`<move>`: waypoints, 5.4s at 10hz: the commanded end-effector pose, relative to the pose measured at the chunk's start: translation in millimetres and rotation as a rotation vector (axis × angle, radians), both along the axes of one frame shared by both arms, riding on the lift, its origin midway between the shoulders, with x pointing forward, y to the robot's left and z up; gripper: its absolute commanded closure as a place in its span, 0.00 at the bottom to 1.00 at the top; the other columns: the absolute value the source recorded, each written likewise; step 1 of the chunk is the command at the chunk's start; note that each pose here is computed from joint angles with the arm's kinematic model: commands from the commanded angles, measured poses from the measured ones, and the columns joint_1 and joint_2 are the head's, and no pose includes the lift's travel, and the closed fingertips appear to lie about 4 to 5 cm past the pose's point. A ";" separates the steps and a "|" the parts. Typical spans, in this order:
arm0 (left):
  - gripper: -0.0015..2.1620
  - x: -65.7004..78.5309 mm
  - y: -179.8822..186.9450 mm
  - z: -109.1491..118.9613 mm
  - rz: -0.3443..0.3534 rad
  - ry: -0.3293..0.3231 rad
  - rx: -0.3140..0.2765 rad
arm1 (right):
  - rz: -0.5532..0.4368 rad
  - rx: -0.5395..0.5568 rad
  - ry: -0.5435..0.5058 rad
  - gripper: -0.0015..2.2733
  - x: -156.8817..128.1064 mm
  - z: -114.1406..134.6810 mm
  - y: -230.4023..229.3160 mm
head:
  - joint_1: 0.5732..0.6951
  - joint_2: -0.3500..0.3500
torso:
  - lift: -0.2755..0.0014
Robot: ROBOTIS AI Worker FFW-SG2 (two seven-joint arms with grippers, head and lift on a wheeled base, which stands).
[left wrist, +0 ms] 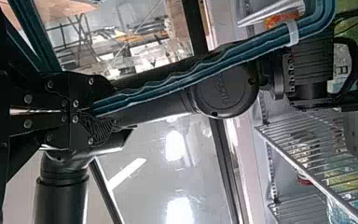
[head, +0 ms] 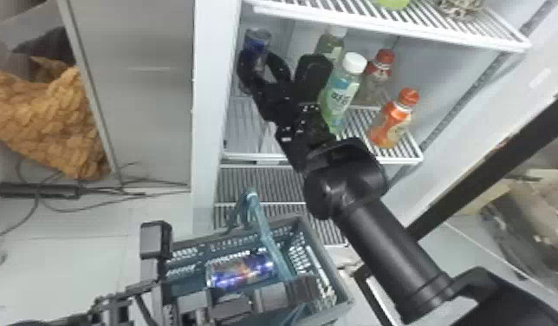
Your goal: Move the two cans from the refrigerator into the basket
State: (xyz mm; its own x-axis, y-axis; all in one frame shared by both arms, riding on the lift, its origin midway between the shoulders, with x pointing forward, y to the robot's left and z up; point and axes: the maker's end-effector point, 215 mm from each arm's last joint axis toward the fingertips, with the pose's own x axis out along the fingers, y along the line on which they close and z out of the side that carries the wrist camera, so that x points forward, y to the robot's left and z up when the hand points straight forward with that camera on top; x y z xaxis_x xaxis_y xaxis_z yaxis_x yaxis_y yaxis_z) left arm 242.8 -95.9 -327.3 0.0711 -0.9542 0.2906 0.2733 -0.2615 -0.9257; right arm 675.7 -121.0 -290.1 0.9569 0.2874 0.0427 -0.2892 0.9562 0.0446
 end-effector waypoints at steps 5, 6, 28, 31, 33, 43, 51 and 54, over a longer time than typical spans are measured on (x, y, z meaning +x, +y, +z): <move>0.55 0.8 1.8 -0.6 0.003 0.003 -0.001 | 0.021 0.034 -0.020 0.39 -6.8 10.2 8.6 | 1.00 0.14 | 0.00; 0.55 1.3 3.6 -1.4 0.009 0.007 -0.002 | 0.017 0.050 -0.039 0.39 -14.1 19.0 5.3 | 1.00 0.14 | 0.00; 0.55 -0.5 8.8 -6.4 0.034 0.032 -0.010 | 0.089 0.134 0.119 0.39 -295.9 81.9 -29.1 | 1.00 0.00 | 0.00; 0.55 0.1 9.5 -6.6 0.035 0.030 -0.009 | 0.059 0.117 0.155 0.39 -314.9 82.4 -41.2 | 1.00 0.00 | 0.00; 0.55 -0.8 9.5 -6.9 0.035 0.033 -0.010 | 0.060 0.091 0.218 0.39 -329.5 68.9 -42.0 | 1.00 0.00 | 0.00; 0.55 -1.5 11.2 -8.2 0.040 0.034 -0.009 | -0.005 0.015 0.470 0.39 -373.7 2.3 -68.8 | 1.00 0.00 | 0.00; 0.55 -1.3 10.3 -7.7 0.040 0.034 -0.010 | 0.025 0.053 0.615 0.39 -367.9 -77.8 -69.3 | 1.00 0.00 | 0.00; 0.55 -1.3 10.3 -7.7 0.040 0.034 -0.010 | 0.060 0.083 0.628 0.31 -369.9 -81.4 -54.9 | 1.00 0.00 | 0.00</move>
